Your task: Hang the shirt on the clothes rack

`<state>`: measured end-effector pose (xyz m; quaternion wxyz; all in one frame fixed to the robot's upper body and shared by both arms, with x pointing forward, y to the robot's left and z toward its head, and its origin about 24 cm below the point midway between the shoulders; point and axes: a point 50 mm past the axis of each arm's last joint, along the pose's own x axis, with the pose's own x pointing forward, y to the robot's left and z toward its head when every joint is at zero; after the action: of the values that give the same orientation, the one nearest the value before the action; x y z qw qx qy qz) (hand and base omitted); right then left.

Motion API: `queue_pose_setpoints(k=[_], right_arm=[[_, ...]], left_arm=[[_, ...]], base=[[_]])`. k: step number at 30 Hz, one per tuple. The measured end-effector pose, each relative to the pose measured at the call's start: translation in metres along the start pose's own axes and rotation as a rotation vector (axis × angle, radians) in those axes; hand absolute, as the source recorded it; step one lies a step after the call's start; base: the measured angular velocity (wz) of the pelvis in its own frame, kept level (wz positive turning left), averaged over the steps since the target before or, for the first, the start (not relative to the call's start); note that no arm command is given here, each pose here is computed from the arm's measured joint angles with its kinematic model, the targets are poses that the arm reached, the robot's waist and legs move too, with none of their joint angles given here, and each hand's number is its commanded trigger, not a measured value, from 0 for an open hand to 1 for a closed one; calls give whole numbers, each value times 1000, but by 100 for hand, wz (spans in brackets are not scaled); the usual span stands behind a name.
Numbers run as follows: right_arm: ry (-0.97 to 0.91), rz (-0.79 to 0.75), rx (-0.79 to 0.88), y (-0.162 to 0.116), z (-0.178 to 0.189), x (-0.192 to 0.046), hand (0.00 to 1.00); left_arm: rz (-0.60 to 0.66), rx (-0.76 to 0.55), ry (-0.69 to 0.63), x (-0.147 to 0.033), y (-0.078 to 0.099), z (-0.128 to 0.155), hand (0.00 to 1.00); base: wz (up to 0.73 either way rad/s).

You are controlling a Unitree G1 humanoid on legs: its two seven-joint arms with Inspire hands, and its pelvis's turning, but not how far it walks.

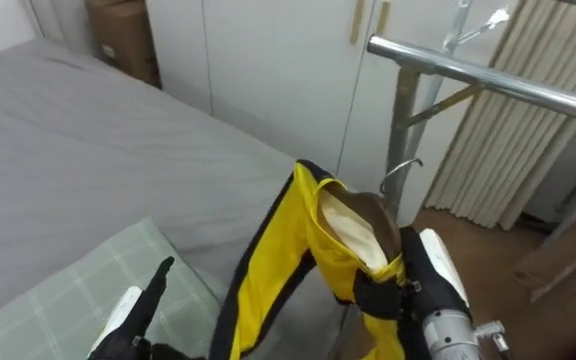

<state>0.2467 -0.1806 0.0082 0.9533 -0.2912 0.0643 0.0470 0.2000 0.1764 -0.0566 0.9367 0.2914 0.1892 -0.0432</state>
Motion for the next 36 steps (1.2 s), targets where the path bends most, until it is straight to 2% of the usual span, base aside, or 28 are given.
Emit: queue_pose_setpoints(k=[5,8,12,18,26,36], right_arm=[[-11,28,-30,1,1,0,100],[-41,56,-84,2,7,1,100],[-44,41,-112,-1,8,0,100],[-88,22,-162,-1,19,-4,100],[-117,8,-155,2,29,-3,100],[-121,9,-144,5,31,-3,100]], left_arm=[[-41,-39,-37,1,-16,12,0],[-37,-50,-43,2,-16,14,0],[-43,-62,-70,3,-20,19,0],[-91,-64,-52,3,-29,15,0],[-76,-75,-2,5,-26,4,0],[-23,-105,-11,7,-20,5,0]], base=[[-154],[-165],[-89],[-28],[-14],[-1]])
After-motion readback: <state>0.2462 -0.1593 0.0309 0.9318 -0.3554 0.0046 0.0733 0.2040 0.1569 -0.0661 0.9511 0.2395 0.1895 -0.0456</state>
